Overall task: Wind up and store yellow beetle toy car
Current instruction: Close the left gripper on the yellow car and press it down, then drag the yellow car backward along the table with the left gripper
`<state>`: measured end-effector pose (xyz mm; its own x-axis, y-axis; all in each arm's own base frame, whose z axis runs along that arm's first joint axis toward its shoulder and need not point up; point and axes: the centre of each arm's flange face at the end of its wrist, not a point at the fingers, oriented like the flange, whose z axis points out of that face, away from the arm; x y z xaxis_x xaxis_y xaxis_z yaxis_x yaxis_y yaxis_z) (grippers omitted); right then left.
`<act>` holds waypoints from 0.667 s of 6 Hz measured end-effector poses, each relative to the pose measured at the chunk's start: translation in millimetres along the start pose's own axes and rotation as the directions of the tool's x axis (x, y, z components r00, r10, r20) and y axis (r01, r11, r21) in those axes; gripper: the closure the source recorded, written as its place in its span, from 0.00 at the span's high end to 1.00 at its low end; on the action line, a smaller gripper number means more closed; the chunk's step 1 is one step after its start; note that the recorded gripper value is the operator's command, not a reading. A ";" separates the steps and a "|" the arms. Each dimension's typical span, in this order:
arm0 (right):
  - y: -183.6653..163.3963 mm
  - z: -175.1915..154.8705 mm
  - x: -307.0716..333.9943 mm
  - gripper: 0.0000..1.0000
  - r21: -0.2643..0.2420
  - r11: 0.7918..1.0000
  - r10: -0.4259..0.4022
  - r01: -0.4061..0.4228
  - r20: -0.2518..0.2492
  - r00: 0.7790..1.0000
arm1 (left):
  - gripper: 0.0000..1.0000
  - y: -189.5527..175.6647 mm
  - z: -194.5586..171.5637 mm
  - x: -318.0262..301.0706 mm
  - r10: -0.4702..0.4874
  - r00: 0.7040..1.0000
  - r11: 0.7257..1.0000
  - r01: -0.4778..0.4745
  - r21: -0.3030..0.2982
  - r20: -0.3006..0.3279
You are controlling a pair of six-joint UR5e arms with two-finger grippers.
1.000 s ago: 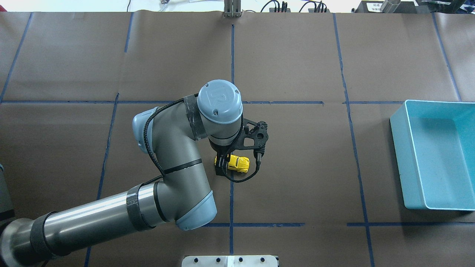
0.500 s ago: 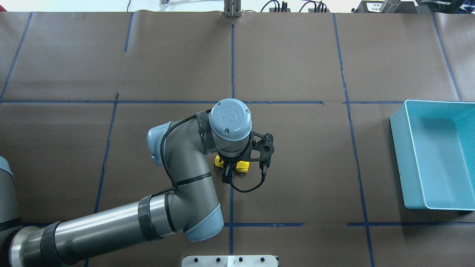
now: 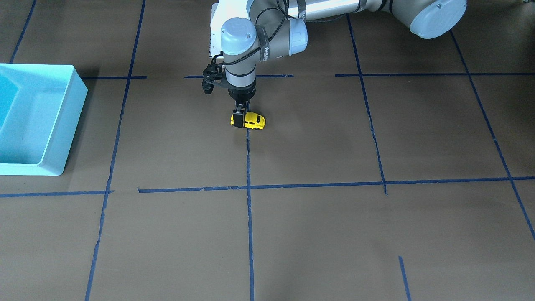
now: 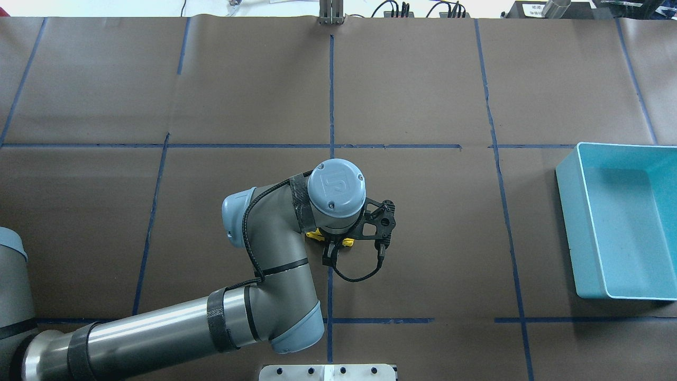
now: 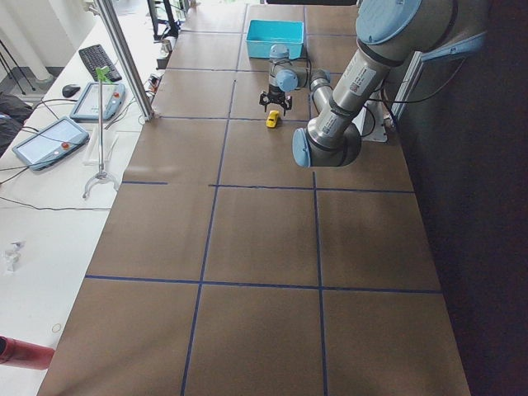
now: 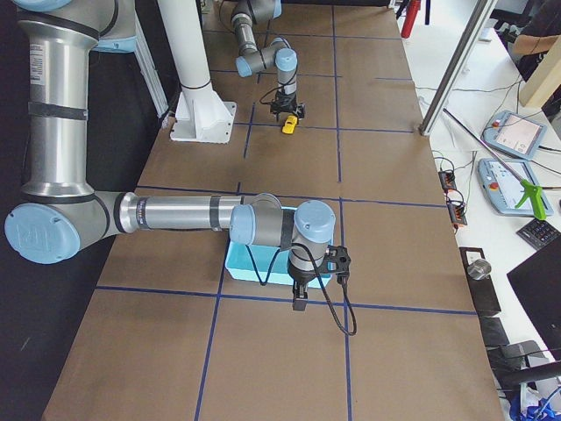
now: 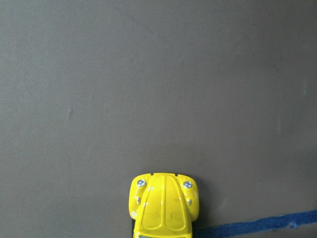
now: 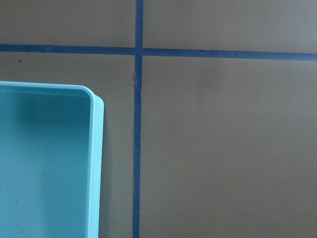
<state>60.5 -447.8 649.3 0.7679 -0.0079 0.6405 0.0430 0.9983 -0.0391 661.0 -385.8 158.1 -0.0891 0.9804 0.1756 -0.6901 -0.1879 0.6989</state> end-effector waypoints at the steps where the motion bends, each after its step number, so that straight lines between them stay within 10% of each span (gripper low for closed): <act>1: 0.6 0.6 0.5 1.00 -0.001 1.000 0.001 -0.001 0.000 1.000 | 1.00 -2.7 6.1 -2.6 0.000 1.000 1.000 0.000 -0.003 0.000; 4: 2.0 1.4 1.1 1.00 -0.003 1.000 0.003 -0.003 0.000 1.000 | 0.78 -9.8 12.0 -7.4 0.011 1.000 1.000 -0.011 -0.002 -0.001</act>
<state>60.5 -445.8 650.9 0.7680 -0.0052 0.6405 0.0427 0.9982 -0.0431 677.0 -391.9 158.3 -0.0978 0.9783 0.1827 -0.6906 -0.1990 0.6954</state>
